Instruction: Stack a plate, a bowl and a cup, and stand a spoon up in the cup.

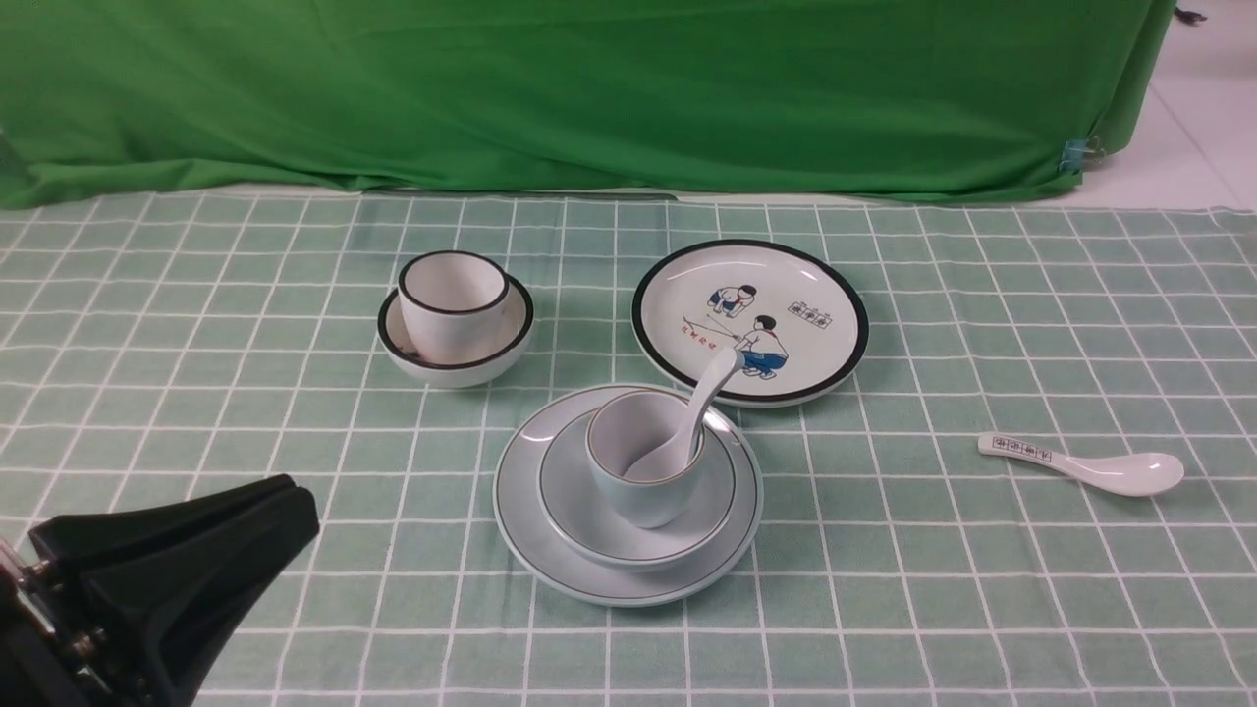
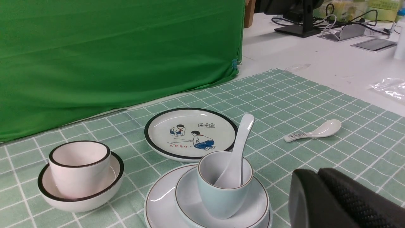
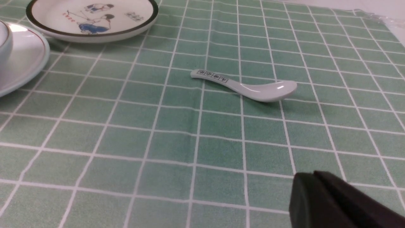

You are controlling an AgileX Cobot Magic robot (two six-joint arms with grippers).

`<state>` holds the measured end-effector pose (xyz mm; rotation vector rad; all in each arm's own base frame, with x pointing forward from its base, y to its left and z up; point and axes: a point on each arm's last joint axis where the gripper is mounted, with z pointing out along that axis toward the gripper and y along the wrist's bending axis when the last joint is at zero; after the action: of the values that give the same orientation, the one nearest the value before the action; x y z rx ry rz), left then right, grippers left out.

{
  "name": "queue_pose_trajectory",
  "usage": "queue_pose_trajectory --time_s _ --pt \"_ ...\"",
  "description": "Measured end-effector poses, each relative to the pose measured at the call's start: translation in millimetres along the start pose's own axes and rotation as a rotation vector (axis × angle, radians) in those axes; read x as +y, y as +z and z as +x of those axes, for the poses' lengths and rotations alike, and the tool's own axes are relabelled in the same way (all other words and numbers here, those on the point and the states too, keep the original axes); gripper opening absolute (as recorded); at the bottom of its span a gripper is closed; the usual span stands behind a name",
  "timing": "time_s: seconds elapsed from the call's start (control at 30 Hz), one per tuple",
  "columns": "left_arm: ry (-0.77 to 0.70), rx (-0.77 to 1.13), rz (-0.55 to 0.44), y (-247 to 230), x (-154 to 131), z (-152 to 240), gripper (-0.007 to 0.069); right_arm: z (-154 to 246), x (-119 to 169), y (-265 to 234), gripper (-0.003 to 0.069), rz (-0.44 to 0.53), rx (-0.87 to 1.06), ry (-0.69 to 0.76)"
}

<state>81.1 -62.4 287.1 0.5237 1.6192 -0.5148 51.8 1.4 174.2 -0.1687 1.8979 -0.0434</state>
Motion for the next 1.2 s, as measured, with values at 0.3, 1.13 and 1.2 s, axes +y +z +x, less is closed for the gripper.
queue_pose_trajectory --time_s 0.3,1.13,1.2 --pt "0.000 0.000 0.000 0 0 0 0.0013 0 0 0 0.0064 0.000 0.000 0.000" --pt "-0.040 -0.130 -0.509 -43 32 50 0.0013 0 0 0 0.0118 0.000 0.000 0.007" --pt "-0.066 -0.133 -0.564 -45 34 63 0.0013 0 0 0 0.0121 0.000 0.000 0.007"
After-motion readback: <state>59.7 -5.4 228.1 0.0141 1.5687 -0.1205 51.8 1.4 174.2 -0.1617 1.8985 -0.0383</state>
